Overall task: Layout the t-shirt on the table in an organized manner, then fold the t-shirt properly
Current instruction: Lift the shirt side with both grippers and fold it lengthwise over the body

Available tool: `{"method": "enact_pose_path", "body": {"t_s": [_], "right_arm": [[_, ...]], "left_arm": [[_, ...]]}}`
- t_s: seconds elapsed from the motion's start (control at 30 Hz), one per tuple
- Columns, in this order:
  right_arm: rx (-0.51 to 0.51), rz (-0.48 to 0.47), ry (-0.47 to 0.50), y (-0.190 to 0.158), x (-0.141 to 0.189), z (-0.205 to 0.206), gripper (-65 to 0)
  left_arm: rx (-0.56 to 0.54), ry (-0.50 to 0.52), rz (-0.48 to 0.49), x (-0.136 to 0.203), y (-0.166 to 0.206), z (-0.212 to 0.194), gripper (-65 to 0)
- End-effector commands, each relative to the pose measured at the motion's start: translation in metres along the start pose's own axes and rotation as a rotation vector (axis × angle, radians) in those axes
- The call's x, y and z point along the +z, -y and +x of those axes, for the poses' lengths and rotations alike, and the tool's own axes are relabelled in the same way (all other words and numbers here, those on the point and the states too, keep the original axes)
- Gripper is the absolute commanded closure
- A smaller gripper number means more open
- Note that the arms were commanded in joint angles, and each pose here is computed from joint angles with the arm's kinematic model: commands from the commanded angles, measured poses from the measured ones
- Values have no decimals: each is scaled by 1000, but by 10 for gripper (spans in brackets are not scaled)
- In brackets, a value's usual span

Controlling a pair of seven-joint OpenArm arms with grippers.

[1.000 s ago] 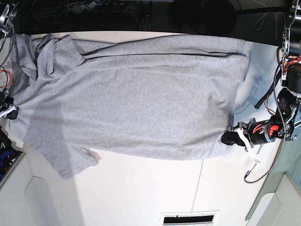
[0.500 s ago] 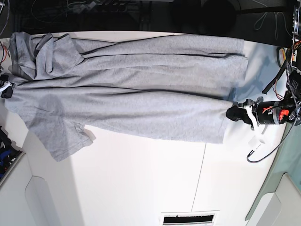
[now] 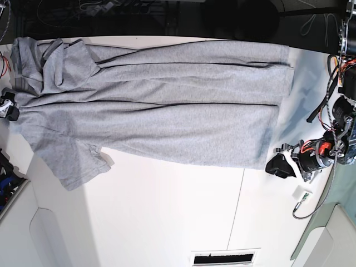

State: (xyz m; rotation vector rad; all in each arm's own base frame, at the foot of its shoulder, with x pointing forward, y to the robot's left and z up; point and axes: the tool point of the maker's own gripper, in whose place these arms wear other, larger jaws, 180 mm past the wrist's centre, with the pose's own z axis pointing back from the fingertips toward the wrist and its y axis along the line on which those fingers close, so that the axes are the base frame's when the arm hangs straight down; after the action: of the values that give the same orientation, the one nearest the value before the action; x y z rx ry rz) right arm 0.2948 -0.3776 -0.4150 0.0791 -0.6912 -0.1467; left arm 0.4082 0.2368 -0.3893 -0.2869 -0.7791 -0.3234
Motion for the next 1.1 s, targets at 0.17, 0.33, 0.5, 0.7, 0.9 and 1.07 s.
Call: {"method": "enact_pose_path", "body": {"t_s": [0.17,0.33,0.5,0.7,0.9,1.07], "right_arm": [[12,-12,65,7,8,26,-269],[12,-12,64,8,8,26,-269],[-8,6,81,4,9,29,-269],[-29,28,123,-1,9,45,-269],[-29,22,198,-4,10,85,-269],[-35,-96,242,13,14,116,-269]], "left_arm": [[94,17,82,-21,-24,-3,-286],[155,17,125,-27,-38,2,-286],[153,-23,99,-30,-29,-5,-286],[153,-47,58,-39,-13,-12,-286],[160,-81,24,-46,4,-32,-286],[141,-112,33,-45,3,-45,-286]]}}
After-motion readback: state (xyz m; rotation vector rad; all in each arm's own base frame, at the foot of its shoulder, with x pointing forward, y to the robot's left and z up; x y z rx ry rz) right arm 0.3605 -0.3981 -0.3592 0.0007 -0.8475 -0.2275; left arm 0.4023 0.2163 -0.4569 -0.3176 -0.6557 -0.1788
